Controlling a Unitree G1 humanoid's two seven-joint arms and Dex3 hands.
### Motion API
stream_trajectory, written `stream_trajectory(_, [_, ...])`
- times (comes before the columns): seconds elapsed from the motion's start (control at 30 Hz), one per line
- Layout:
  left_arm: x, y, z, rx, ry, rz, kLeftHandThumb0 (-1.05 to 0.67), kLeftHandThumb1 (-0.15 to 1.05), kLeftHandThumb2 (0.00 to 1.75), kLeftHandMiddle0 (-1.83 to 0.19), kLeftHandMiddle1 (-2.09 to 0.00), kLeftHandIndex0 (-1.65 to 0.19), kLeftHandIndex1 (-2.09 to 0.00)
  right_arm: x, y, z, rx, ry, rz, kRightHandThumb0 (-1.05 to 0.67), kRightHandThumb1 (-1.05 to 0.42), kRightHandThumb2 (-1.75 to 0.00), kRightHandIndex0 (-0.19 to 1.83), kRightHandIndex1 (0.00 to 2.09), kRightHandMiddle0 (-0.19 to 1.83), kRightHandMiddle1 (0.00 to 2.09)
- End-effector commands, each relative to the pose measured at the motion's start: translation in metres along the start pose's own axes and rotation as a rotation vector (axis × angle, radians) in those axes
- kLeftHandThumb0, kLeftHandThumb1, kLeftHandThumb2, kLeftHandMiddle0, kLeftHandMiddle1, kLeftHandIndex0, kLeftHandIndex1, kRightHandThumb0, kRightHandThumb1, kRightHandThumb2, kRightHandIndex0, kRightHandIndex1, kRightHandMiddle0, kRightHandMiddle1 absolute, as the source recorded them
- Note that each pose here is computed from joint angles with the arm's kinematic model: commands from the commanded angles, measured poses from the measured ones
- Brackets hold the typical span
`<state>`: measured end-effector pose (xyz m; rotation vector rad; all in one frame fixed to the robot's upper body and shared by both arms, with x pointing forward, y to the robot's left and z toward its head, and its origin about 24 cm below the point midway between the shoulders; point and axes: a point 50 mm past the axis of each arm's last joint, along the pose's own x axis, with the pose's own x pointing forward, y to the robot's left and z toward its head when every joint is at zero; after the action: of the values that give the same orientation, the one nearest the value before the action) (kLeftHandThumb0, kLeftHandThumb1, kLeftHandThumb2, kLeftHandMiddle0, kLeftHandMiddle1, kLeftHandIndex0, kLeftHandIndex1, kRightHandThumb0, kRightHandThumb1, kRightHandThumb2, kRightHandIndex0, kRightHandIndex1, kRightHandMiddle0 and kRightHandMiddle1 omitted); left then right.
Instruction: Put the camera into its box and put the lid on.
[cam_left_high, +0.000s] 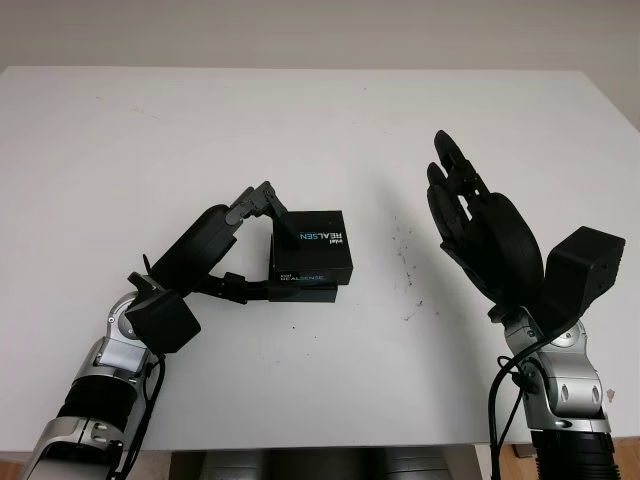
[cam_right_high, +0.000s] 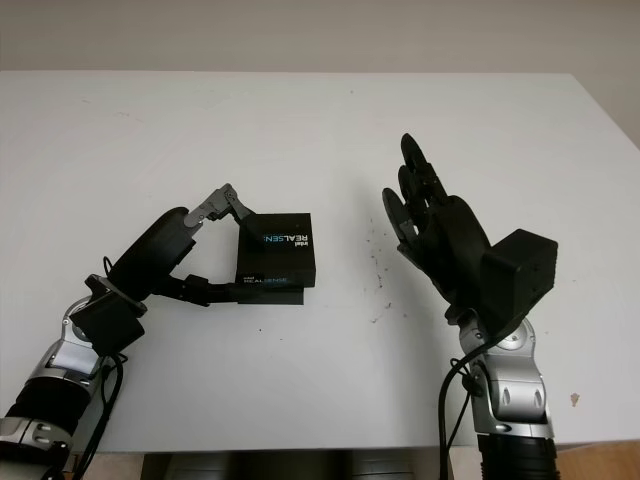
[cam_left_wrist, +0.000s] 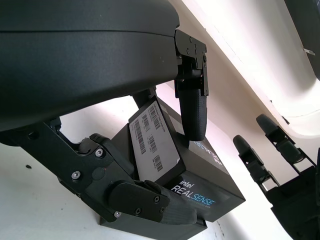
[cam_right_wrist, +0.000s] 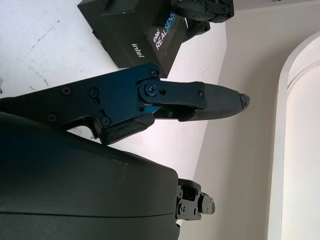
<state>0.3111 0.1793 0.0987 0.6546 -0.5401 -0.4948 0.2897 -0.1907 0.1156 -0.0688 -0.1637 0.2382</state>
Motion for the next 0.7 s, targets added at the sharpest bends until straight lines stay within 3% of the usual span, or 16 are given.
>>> stream_trajectory(0.0, [-0.0032, 0.0012, -0.0006, 0.015, 0.002, -0.007, -0.22, 0.92, 0.71, -0.34, -1.89, -0.32, -1.82, 0.0014, -0.0035, 0.0035, -0.010, -0.012, -0.004, -0.77, -1.05, -0.44, -0.15, 0.04, -0.14, 0.04])
stream_trajectory(0.67, [-0.0065, 0.0017, 0.0008, 0.017, 0.013, -0.013, -0.23, 0.91, 0.71, -0.32, -1.90, -0.33, -1.84, 0.0022, -0.0068, 0.0034, -0.024, -0.010, 0.004, -0.75, -1.05, -0.45, -0.14, 0.05, -0.14, 0.05])
